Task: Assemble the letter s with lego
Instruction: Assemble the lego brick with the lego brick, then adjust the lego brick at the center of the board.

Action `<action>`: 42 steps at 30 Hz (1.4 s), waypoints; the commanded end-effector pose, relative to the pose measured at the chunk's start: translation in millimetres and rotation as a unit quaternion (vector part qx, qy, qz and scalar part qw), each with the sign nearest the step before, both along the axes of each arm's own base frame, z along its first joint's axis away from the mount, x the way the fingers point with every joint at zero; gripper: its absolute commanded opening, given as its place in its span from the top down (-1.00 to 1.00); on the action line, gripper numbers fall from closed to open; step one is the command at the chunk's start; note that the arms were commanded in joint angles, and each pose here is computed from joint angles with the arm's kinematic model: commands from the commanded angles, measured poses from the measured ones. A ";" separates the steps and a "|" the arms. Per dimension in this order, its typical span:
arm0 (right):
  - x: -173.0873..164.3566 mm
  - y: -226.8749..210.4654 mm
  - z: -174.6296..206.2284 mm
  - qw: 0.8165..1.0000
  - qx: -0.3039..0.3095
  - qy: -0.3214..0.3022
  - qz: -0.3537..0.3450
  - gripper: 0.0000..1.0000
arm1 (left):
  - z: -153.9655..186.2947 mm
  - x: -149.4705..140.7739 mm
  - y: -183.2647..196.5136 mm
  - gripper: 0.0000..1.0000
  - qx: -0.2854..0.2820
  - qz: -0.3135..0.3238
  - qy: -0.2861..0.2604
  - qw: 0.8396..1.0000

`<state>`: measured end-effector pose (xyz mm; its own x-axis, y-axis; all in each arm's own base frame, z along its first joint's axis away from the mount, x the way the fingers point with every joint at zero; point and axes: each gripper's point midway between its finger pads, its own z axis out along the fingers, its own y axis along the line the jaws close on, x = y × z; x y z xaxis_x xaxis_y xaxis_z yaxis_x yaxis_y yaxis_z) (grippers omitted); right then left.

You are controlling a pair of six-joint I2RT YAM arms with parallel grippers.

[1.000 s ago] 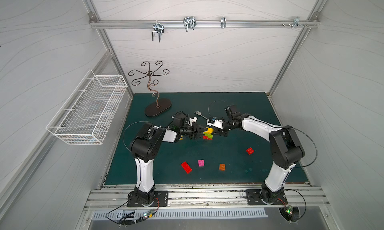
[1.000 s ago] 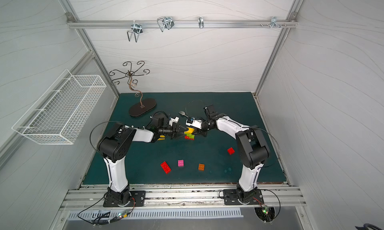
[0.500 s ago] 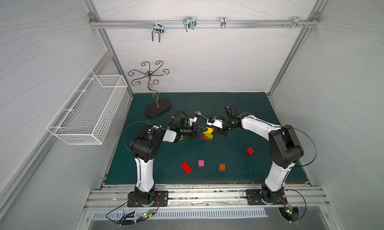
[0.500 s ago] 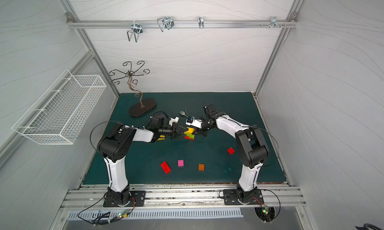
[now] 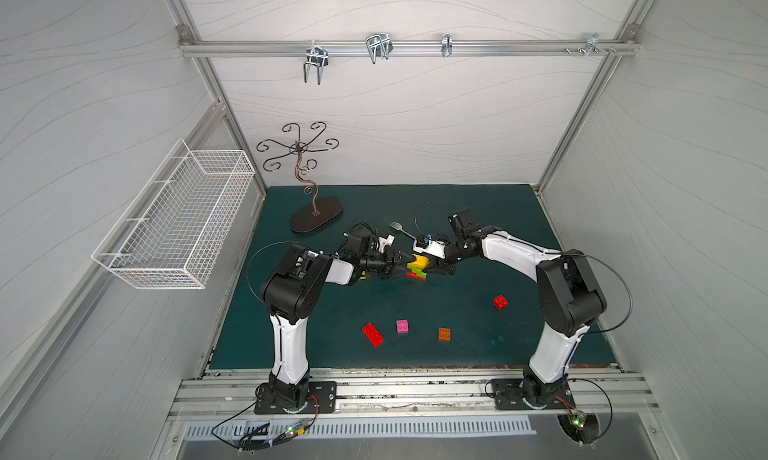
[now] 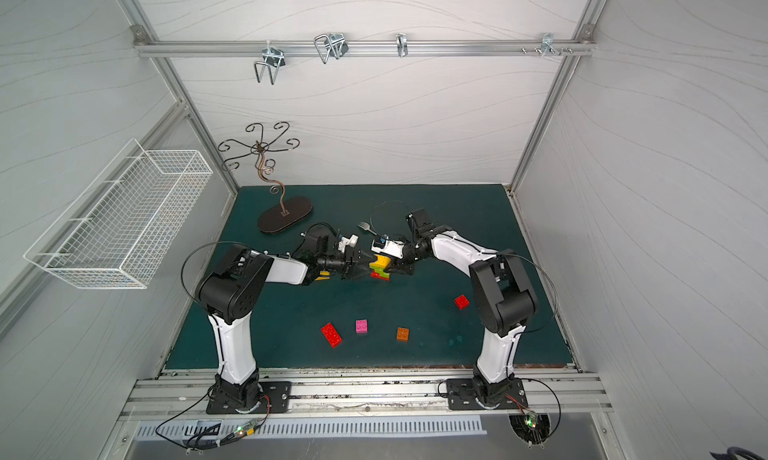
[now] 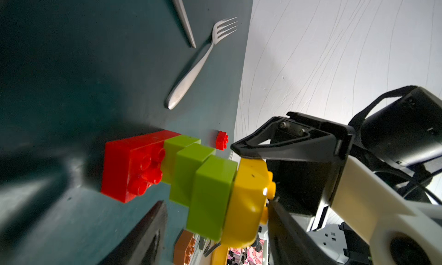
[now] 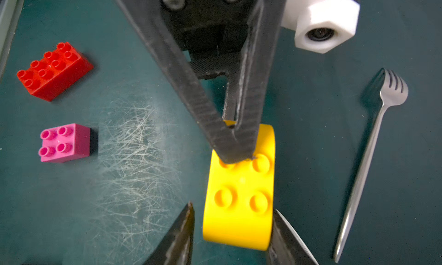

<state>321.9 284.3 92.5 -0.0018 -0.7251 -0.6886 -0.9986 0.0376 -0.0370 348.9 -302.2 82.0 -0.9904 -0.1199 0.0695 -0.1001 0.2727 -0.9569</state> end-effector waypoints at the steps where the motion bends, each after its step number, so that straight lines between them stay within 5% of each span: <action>1: -8.7 1.1 -1.9 1.000 0.004 0.020 0.003 -0.01 | 4.8 4.9 -5.2 -0.42 -0.003 -0.005 -0.014 1.000; 17: 5.4 -26.9 43.3 0.995 0.074 -0.006 -0.065 -0.24 | 24.5 6.3 -4.4 -0.73 -0.005 -0.001 -0.036 0.999; 27: -18.4 -58.9 126.2 0.974 0.170 -0.079 -0.127 -0.34 | 81.9 -4.7 5.2 -0.80 0.004 -0.002 -0.076 0.997; 28: -24.4 -60.4 130.8 0.973 0.175 -0.082 -0.128 -0.77 | 88.3 -7.8 9.3 -0.80 0.012 -0.001 -0.081 0.997; 29: -30.3 -60.9 137.5 0.971 0.184 -0.081 -0.128 -0.98 | 94.5 -10.0 14.7 -0.79 0.019 0.002 -0.086 0.996; 35: -64.5 -54.0 154.9 0.965 0.240 0.006 -0.108 -0.98 | 127.2 -25.8 55.5 -0.78 0.051 0.029 -0.109 0.992; 39: -31.6 -69.1 146.6 0.920 0.246 0.108 -0.287 -0.98 | 144.2 -34.7 91.8 -0.78 0.074 0.059 -0.121 0.988; 42: -37.3 -70.2 128.8 0.908 0.248 0.129 -0.312 -0.98 | 144.3 -39.2 115.4 -0.78 0.099 0.075 -0.122 0.985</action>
<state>281.4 219.3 232.0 -0.3624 -0.2385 -0.9010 -0.8590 0.4606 0.2236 316.4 -203.0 224.1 -0.9475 -0.2614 -0.1839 0.0679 0.3976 -0.9150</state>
